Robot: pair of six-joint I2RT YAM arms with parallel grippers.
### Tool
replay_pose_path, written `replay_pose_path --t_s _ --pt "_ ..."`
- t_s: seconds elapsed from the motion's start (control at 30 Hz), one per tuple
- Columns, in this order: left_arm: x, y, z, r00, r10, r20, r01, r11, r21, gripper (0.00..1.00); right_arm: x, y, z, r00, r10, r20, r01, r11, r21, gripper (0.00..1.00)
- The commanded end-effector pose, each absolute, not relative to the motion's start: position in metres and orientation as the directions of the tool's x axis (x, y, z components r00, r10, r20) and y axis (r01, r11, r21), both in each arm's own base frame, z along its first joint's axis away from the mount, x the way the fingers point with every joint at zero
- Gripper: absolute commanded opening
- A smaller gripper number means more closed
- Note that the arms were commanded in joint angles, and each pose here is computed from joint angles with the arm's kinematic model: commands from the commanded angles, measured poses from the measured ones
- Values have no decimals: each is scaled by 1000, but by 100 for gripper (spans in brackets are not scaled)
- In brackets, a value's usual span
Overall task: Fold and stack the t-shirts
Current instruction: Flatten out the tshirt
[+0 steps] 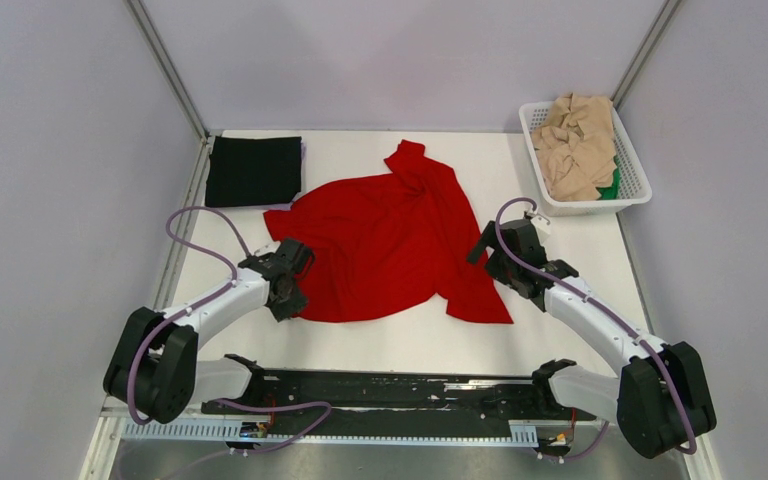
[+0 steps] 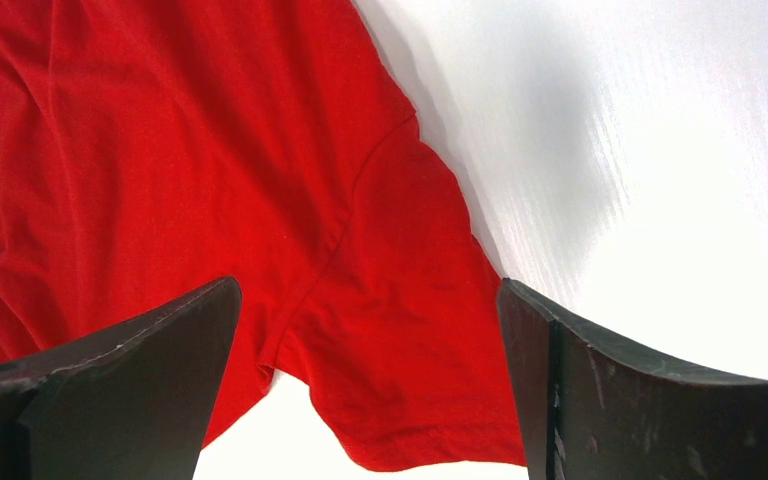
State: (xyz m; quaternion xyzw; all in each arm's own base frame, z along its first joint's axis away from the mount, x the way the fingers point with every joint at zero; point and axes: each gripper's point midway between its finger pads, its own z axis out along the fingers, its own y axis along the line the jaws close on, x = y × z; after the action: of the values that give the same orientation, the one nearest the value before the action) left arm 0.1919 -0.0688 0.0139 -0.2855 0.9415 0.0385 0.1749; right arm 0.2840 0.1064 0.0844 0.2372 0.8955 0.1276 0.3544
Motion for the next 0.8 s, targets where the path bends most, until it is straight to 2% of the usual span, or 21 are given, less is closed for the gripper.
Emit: replay_pose_path --t_s 0.0,0.13,0.3,0.57,0.7,0.77 --pt "205 -72 4 -748 -543 -381 -566 822 -60 34 290 102 93 -618 509 -600 331 860 389 100" --pt "211 -73 4 -751 -527 -399 -550 832 -63 24 290 102 95 -615 509 -602 330 860 390 100" --pt "218 -73 4 -754 -512 -412 -540 840 -56 0 287 99 97 -610 512 -604 333 858 391 100" --pt "223 -73 21 -765 -465 -446 -486 871 -74 0 255 80 86 -647 522 -555 419 852 314 100" --pt "226 -77 41 -748 -456 -483 -449 883 -137 0 222 70 74 -703 528 -476 475 847 237 100" --pt "227 -77 49 -731 -458 -505 -437 884 -167 0 212 70 67 -715 537 -447 491 841 227 96"
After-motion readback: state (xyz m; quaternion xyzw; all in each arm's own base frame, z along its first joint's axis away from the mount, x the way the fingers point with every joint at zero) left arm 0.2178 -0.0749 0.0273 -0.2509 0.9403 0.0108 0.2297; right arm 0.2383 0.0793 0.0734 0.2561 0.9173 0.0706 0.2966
